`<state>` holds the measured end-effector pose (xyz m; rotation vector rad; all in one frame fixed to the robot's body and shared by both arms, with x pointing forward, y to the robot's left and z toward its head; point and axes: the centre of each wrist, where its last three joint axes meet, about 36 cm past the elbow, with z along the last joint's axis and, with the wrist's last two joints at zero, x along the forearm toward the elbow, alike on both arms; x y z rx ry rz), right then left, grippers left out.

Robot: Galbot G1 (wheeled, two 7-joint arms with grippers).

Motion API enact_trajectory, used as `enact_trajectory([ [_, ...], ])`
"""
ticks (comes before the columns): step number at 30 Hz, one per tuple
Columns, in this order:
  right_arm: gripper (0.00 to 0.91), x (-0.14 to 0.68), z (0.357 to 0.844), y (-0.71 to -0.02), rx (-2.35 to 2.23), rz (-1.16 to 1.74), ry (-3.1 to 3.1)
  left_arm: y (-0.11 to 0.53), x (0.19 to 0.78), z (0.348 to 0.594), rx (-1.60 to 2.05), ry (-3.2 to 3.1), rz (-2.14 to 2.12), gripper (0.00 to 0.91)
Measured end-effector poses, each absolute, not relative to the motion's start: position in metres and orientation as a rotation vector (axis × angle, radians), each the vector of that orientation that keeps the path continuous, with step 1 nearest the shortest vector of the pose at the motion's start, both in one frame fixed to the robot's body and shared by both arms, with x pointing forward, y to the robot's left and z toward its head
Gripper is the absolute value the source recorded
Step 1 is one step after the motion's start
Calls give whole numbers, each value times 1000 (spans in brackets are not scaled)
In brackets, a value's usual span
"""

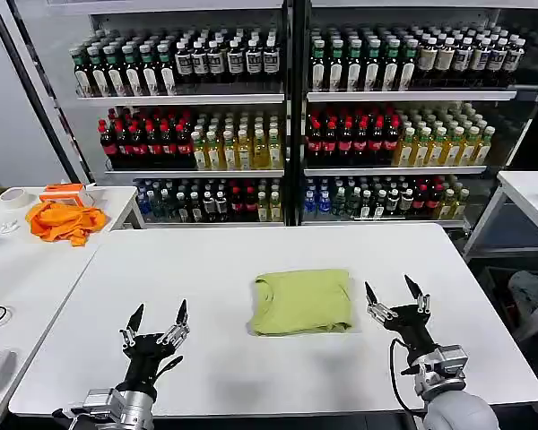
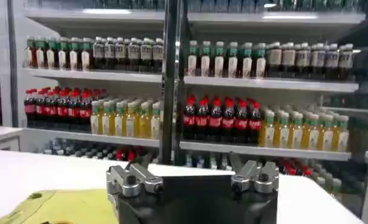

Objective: Fold and organize the clothes.

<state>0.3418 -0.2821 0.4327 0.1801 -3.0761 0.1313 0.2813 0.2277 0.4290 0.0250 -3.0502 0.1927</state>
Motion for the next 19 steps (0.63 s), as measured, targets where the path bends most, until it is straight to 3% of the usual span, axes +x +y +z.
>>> enact_trajectory([
  [19, 907, 334, 443, -285, 131, 160, -3128, 227, 278, 432, 24, -3058, 168, 907],
])
